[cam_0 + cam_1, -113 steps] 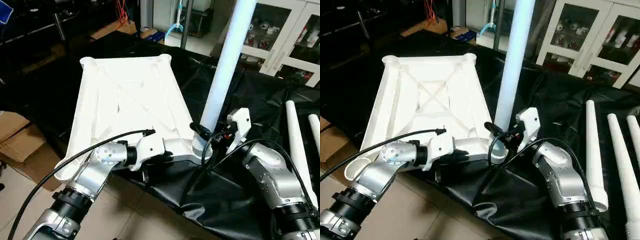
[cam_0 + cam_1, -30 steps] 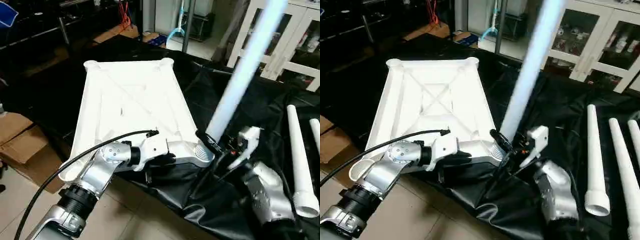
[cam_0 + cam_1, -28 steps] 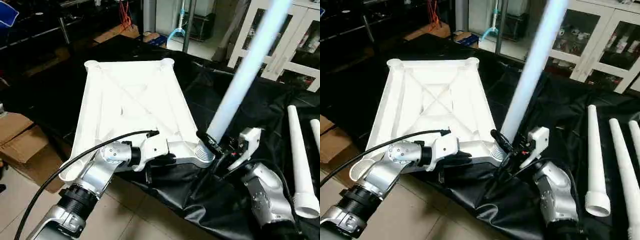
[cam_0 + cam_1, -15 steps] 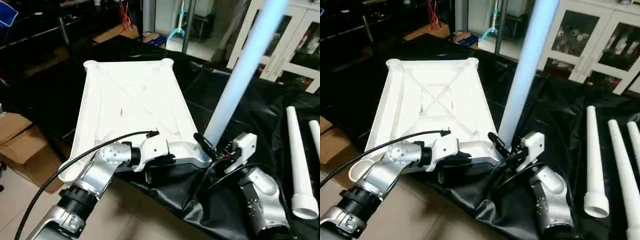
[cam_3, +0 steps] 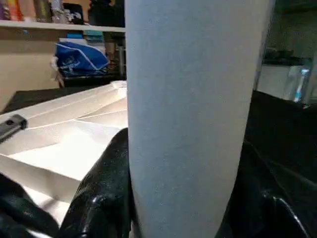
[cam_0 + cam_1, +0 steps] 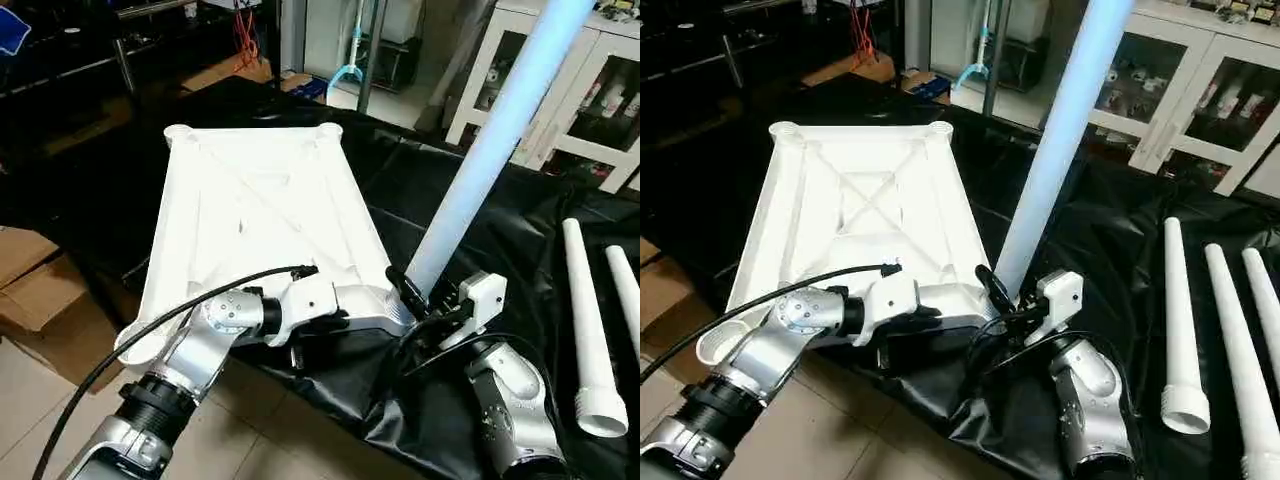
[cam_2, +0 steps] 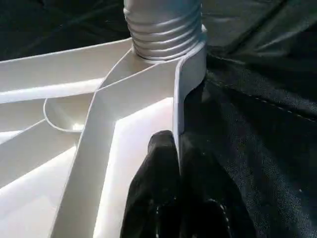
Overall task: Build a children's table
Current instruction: Insert table leg to table base
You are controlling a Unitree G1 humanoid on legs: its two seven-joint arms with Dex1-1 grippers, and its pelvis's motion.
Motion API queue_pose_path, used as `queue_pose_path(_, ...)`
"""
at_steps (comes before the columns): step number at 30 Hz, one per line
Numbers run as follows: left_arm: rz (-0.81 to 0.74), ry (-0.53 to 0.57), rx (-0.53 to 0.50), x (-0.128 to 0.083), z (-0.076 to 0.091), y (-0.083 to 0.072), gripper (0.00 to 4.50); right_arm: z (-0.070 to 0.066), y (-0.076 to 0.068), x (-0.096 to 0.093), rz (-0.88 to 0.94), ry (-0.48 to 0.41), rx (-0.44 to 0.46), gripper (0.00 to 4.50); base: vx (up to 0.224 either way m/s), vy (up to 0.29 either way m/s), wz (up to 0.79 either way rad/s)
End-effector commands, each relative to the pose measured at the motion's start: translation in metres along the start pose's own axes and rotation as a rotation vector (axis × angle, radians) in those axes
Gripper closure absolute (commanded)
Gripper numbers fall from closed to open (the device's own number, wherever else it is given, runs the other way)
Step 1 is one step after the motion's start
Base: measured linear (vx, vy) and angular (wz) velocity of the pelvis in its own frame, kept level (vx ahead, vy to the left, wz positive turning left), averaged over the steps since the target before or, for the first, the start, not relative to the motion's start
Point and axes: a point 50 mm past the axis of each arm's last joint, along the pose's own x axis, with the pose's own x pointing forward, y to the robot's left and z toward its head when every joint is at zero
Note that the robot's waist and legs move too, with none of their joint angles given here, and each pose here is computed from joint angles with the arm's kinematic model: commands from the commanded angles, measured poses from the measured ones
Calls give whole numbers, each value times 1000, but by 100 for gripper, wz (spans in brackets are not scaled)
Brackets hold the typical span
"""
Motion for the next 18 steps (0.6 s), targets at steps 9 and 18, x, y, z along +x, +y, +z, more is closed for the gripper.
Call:
queue_pose_path(9,435,65,-245,-1,-11,29,450,-58,-8,-28,-271,352,59,262,0,0,0)
queue_pose_path(18,657,-96,-592,37,25,52,450,-47,-21,32,-548,393,16,262,0,0,0)
